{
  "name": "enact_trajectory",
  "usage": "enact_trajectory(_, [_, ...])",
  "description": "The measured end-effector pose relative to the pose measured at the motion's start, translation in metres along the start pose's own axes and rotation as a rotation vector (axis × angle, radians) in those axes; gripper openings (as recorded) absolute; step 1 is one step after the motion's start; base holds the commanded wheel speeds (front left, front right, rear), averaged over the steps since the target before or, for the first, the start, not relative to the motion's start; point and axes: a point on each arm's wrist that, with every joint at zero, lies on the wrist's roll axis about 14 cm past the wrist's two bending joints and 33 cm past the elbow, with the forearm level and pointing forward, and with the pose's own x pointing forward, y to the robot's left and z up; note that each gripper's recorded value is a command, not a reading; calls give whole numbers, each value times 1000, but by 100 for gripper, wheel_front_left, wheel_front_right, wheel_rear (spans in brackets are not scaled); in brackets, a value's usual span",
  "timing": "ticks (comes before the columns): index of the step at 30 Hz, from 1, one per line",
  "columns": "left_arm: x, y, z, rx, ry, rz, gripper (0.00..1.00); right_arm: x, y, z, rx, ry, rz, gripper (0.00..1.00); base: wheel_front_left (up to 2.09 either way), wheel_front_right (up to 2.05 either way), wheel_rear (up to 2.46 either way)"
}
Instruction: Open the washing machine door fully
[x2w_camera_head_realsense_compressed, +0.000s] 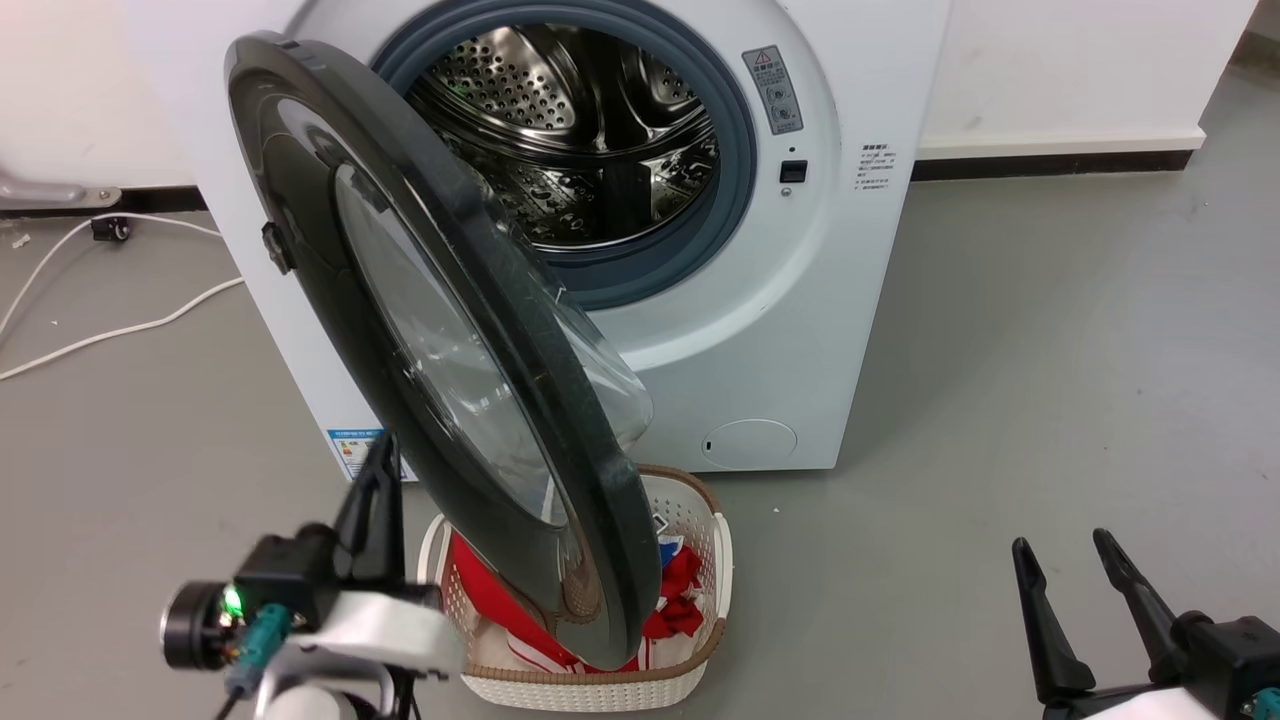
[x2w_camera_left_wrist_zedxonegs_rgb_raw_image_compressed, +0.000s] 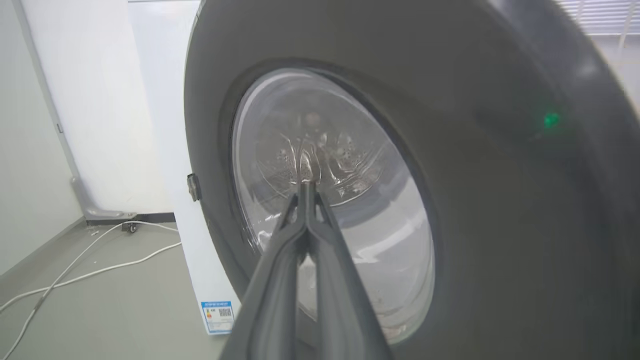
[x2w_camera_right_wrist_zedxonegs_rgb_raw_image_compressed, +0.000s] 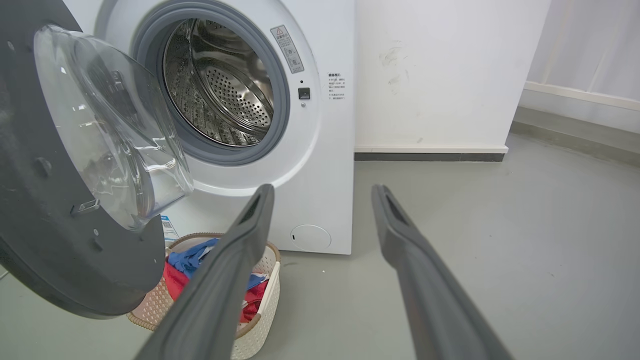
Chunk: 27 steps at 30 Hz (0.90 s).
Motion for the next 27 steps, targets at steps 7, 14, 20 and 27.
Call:
enact_trajectory(7, [24, -3, 93, 24, -278, 11, 0, 1, 3, 0, 5, 2, 4, 100, 0, 0, 0])
enact_trajectory(14, [25, -32, 181, 41, -535, -63, 0, 1, 3, -1, 8, 3, 4, 100, 0, 0, 0])
enact_trajectory(20, [18, -84, 209, -16, -595, -225, 0, 0, 1, -4, 10, 12, -4, 100, 0, 0, 0])
enact_trajectory(27, [2, -139, 192, -106, -484, -417, 0, -1, -1, -8, 15, 24, -11, 100, 0, 0, 0])
